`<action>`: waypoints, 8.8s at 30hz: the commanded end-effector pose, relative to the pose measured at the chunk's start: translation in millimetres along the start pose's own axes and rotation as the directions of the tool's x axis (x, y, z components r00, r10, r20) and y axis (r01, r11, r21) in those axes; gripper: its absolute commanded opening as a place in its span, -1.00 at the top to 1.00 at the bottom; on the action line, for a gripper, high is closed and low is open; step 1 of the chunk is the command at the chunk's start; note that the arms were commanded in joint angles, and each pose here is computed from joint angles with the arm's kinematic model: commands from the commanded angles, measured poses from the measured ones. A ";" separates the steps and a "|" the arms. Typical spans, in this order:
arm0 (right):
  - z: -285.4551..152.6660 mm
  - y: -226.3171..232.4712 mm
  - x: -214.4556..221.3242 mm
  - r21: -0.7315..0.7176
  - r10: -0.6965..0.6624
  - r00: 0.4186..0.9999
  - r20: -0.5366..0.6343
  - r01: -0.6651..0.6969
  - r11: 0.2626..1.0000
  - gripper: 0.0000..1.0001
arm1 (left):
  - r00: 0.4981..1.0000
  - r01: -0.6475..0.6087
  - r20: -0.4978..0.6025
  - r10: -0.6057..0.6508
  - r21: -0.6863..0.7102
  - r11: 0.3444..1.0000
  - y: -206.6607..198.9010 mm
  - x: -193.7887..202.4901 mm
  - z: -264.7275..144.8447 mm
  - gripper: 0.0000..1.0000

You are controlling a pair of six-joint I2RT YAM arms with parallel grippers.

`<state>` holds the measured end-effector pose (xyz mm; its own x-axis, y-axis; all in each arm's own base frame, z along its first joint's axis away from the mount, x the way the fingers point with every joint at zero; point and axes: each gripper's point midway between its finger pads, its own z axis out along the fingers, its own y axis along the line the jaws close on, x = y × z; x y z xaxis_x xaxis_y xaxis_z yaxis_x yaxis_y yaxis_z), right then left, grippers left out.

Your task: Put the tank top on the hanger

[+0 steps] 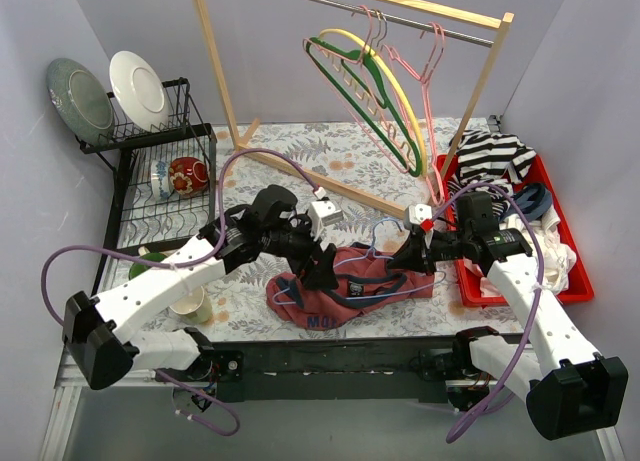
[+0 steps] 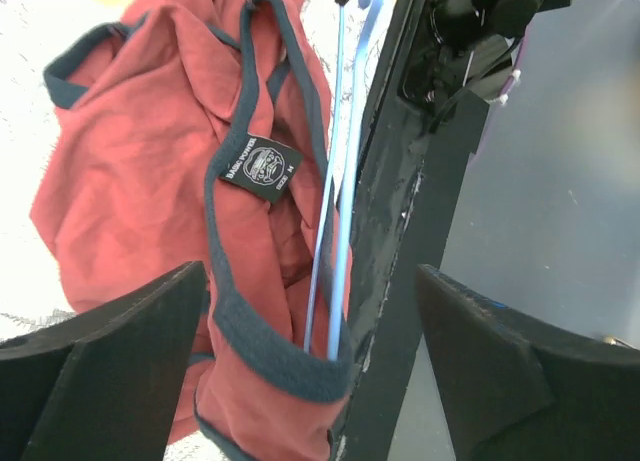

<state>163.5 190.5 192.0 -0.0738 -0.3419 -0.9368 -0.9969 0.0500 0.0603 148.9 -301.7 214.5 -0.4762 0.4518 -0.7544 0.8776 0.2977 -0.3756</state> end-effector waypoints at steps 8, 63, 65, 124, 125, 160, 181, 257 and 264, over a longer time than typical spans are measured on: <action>0.2 6.8 -12.2 -0.039 -0.029 0.999 0.041 0.030 0.999 0.97 | 0.999 -0.033 0.028 0.031 0.071 0.997 -15.5 -19.6 8.2 1.00; 30.3 -1.6 131.8 0.143 -0.127 0.870 -0.476 0.219 0.965 0.44 | 0.907 0.299 0.327 -0.266 -0.055 0.953 -15.3 12.9 -43.8 1.00; 26.8 -1.7 134.6 0.147 -0.111 0.860 -0.498 0.210 0.967 0.74 | 0.907 0.297 0.331 -0.262 -0.060 0.953 -15.3 13.6 -46.0 1.00; -59.8 -53.0 -33.1 0.417 -0.008 1.000 0.000 0.007 0.909 0.97 | 0.978 0.204 0.036 -0.206 0.068 0.977 -22.6 10.1 4.5 1.00; -54.6 -45.3 -37.1 0.367 -0.018 1.000 0.023 0.008 0.930 0.97 | 0.978 0.202 0.041 -0.205 0.081 0.976 -24.6 7.6 4.6 1.00; -18.0 61.5 -60.2 -0.140 -0.110 0.993 0.054 0.116 0.983 -0.40 | 0.998 0.047 0.031 -0.058 0.293 0.955 -82.6 -30.1 -7.6 1.00; -36.3 29.6 -53.1 0.062 -0.100 0.993 -0.061 0.104 0.993 0.97 | 0.986 -0.144 0.089 0.138 0.061 0.988 -56.2 -7.0 -38.4 -0.65; -91.6 -17.6 -102.9 0.403 -0.077 0.997 0.020 0.062 0.913 -0.70 | 0.987 0.157 0.066 -0.148 -0.164 0.974 -23.5 41.6 -51.8 1.00; -97.6 -26.1 -87.0 0.459 -0.031 0.999 0.040 0.009 0.889 -0.70 | 0.923 0.362 0.230 -0.308 -0.255 0.896 -8.0 36.1 -63.9 1.00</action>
<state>186.3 132.0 306.7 -0.0301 -0.3272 -0.9445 -0.8930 0.4333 -0.1217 106.3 -241.2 218.7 -0.6249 0.3025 -0.7197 0.7350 0.5386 -0.4119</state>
